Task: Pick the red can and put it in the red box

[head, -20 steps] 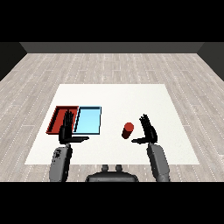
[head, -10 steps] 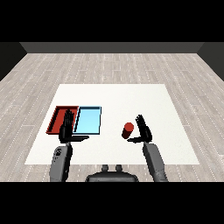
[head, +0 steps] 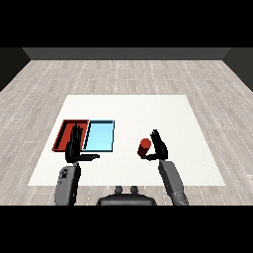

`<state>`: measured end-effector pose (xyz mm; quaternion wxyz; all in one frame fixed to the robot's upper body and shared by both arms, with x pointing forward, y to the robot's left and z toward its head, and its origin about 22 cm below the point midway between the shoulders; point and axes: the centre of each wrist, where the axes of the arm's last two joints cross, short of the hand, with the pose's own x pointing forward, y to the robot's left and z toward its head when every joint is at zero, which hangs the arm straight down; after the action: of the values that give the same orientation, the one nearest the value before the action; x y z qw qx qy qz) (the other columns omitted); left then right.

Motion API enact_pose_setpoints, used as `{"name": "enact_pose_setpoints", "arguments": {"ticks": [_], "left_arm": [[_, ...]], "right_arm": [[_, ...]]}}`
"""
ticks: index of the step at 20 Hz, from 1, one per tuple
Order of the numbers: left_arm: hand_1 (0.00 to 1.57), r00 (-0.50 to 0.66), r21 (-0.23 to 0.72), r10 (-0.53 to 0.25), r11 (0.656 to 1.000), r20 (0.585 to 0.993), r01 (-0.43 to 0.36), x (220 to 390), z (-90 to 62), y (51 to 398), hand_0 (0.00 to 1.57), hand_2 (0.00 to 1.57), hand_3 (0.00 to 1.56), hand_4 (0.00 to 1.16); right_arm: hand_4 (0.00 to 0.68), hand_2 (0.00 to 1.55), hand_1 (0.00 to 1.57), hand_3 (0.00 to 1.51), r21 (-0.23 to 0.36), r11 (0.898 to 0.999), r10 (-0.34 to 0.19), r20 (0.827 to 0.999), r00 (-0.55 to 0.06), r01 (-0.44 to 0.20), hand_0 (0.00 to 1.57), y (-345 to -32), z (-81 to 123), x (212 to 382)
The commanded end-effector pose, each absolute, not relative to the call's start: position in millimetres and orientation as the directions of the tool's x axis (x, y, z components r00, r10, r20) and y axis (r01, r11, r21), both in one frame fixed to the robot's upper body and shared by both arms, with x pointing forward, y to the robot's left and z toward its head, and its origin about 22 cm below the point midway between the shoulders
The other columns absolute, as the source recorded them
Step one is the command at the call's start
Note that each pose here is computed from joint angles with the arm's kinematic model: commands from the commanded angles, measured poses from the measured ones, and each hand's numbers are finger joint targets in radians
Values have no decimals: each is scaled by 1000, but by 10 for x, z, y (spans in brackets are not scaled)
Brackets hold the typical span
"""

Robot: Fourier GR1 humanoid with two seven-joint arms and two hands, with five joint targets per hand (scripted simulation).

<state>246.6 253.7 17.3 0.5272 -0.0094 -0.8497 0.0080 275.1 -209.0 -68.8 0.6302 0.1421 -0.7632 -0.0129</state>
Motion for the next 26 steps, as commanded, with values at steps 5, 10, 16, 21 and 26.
{"name": "enact_pose_setpoints", "arguments": {"ticks": [5,10,16,21,26], "left_arm": [[0,-442,-20,28,1000,897,24,2437,172,2569,0,0,0,0],[0,-448,-32,39,999,893,23,2634,181,2772,0,0,0,0],[0,-456,-7,6,1000,890,-1,2519,28,2576,0,0,0,0],[0,-430,-19,31,999,902,31,2298,141,2568,0,0,0,0],[0,-446,-8,11,1000,895,8,2552,173,2570,0,0,0,0]], "right_arm": [[0,0,0,0,211,957,-243,957,-156,-198,0,-1979,-724,2661],[0,0,0,0,231,948,-265,954,-139,-219,0,-1759,-623,2803],[0,0,0,0,249,935,-291,946,-146,-253,0,-1693,-694,2896],[0,0,0,0,262,932,-299,946,-123,-251,0,-1772,-602,2886],[0,0,0,0,234,939,-269,956,-116,-252,0,-1589,-607,3006]]}}
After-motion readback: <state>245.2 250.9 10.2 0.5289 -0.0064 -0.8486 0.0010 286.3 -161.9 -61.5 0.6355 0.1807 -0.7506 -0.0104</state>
